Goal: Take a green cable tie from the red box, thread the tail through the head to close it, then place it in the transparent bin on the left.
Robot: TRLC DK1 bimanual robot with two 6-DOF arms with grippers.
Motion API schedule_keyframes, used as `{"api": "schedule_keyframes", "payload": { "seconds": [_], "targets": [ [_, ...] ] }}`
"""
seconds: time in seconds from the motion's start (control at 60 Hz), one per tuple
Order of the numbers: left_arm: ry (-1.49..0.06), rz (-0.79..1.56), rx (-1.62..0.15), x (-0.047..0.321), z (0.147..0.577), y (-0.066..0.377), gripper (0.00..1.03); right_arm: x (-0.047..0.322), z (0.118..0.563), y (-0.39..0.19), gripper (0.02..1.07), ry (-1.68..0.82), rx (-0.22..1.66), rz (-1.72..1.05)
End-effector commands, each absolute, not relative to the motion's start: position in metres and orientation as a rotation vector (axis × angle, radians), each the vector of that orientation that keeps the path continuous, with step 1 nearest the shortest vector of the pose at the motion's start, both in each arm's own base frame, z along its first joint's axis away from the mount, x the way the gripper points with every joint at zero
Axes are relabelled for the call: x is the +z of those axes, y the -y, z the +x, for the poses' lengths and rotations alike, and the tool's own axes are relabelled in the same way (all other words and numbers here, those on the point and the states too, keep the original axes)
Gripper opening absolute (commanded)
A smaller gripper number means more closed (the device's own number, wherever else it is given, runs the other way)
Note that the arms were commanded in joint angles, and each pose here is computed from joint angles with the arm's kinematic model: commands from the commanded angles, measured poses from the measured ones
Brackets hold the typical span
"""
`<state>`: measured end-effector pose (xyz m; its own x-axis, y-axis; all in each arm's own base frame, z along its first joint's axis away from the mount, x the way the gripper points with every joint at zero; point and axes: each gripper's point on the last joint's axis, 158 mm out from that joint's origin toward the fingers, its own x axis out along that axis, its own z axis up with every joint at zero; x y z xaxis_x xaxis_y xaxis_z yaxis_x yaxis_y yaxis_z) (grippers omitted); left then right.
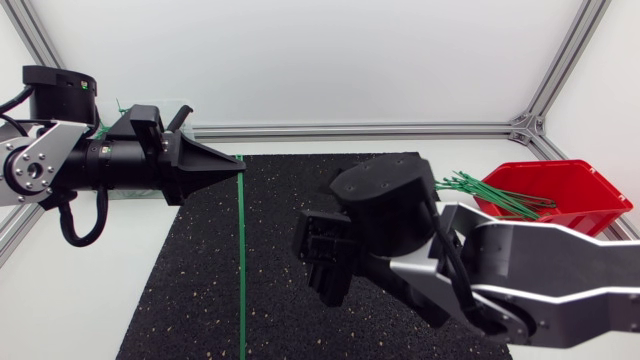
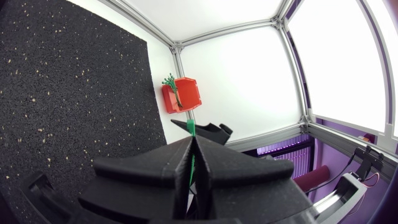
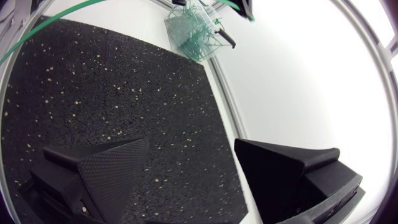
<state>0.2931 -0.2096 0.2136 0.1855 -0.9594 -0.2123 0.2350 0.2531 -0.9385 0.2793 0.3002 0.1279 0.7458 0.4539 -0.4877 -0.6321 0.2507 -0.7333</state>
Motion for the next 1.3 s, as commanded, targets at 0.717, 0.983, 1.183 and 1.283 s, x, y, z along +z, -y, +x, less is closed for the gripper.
{"api": "schedule_keyframes", "payload": {
  "seconds": [0.717,0.983,1.183,1.283],
  "targets": [
    [-1.044,-0.903,-1.076,0.205,0.332,0.217,0.04,0.135,0.242,-0.349,1.02,0.706,0.718,-1.778],
    [-1.061,-0.901,-1.063,0.193,0.341,0.216,0.04,0.108,0.226,-0.347,1.02,0.840,0.807,-1.900],
    [-1.066,-0.881,-1.071,0.188,0.341,0.218,0.04,0.111,0.207,-0.353,1.02,0.944,0.856,-1.880],
    [-1.063,-0.870,-1.074,0.187,0.342,0.219,0.04,0.115,0.184,-0.350,1.02,1.138,0.910,-1.862]
  ]
}}
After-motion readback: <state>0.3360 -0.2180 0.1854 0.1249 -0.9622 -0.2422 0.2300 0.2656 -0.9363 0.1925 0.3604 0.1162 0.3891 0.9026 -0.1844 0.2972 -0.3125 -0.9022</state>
